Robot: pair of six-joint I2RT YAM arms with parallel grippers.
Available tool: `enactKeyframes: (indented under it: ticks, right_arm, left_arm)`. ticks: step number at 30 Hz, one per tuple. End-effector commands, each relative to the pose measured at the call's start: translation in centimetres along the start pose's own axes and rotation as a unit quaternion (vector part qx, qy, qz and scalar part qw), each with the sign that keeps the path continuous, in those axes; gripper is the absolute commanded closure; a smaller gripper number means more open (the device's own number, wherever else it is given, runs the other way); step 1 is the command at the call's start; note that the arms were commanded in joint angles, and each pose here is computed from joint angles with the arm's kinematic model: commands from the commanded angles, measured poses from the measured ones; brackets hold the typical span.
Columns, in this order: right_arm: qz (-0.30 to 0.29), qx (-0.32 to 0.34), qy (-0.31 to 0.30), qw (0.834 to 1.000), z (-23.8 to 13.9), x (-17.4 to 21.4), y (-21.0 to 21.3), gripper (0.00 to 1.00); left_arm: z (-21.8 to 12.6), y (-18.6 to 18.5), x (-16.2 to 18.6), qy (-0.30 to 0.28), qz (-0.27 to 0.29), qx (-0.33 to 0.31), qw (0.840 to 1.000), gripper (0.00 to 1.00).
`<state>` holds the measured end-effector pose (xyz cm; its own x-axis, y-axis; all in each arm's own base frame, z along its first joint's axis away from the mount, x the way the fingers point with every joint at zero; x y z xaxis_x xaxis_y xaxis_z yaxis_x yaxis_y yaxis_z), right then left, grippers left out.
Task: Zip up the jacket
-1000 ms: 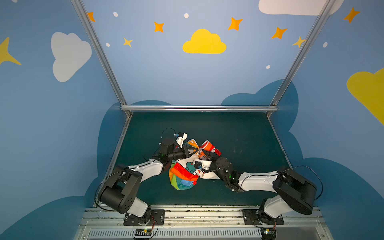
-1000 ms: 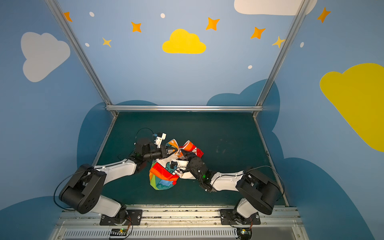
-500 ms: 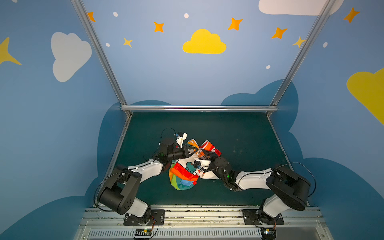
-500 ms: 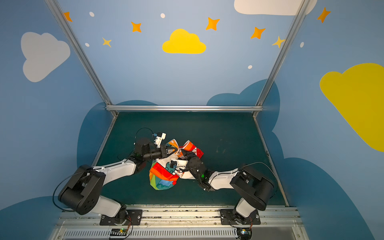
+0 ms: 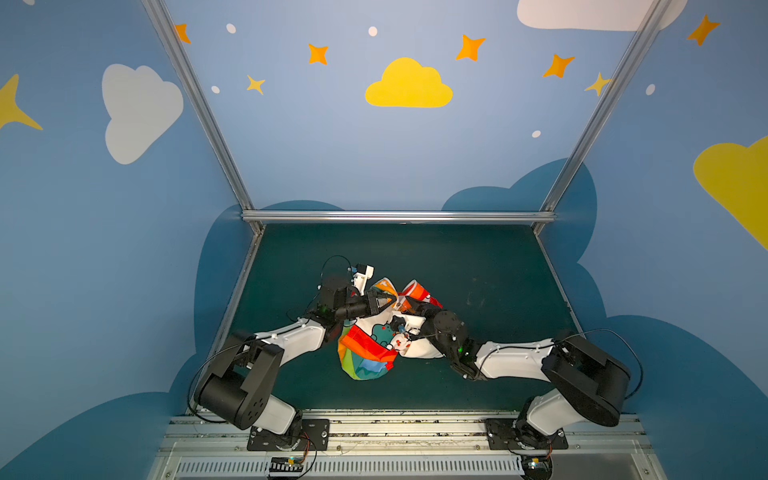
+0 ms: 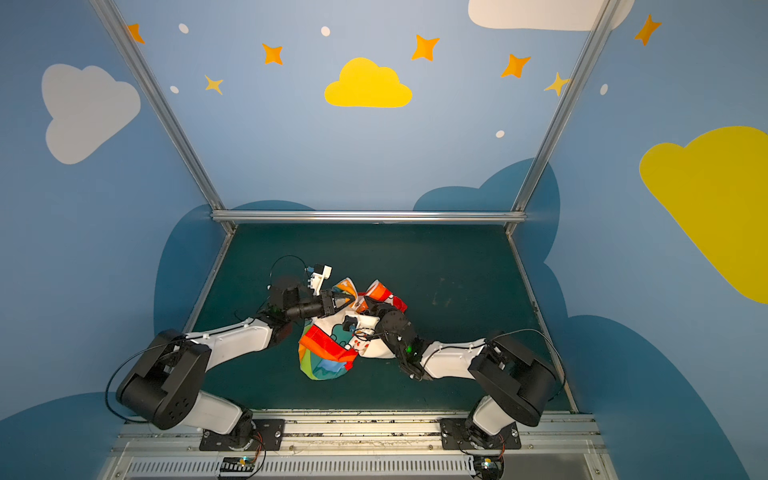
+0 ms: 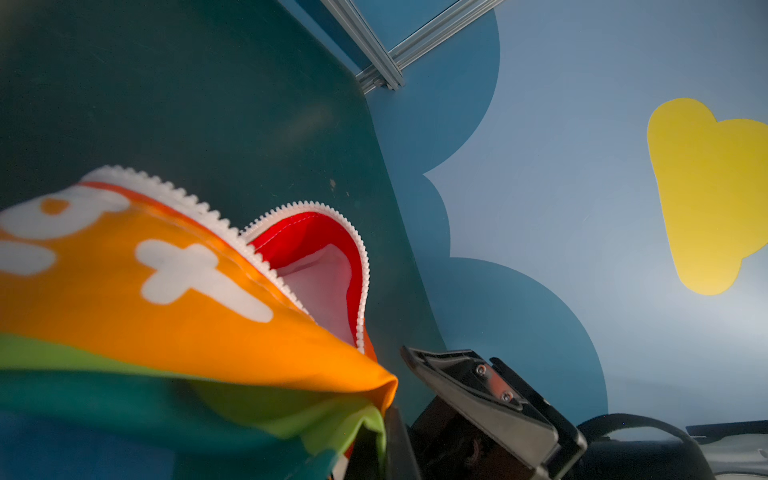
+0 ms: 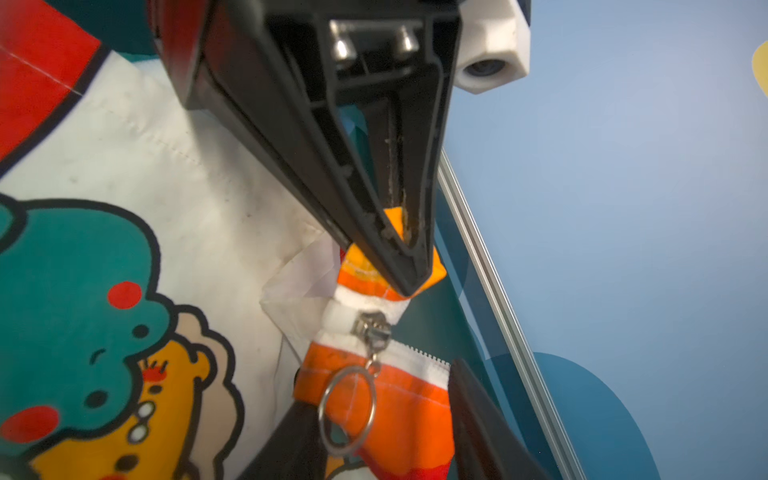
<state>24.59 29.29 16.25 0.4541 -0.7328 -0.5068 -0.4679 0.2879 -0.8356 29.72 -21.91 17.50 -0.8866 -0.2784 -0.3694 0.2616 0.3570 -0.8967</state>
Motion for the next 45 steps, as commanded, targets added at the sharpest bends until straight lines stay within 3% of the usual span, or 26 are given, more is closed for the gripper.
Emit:
enactKeyframes:
  ticks: [1, 22, 45]
  right_arm:
    - [0.021, -0.004, -0.012, 1.0, -0.19, -0.57, -0.83, 0.56]
    - [0.049, -0.041, -0.022, 0.998, -0.89, -0.63, -1.1, 0.58]
    - [0.055, -0.062, -0.025, 0.996, -0.88, -0.93, -1.28, 0.69]
  left_arm:
    - [-0.03, -0.27, -0.31, -0.003, 0.002, 0.002, 1.0, 0.97]
    - [-0.01, -0.28, -0.35, -0.003, 0.004, -0.001, 1.0, 0.97]
    - [0.06, -0.19, -0.35, -0.004, 0.002, -0.001, 1.0, 0.97]
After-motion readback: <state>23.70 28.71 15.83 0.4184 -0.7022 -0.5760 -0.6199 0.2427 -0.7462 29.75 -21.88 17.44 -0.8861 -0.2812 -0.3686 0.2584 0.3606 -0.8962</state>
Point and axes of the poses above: each gripper's point midway between its finger pads, its own z axis out along the fingers, its own y axis along the line the jaws close on, x = y × z, the point moved 5 cm from there along -z, back along the fingers, and after that the axes turned 5 degrees about -z, right-handed, at the moved point
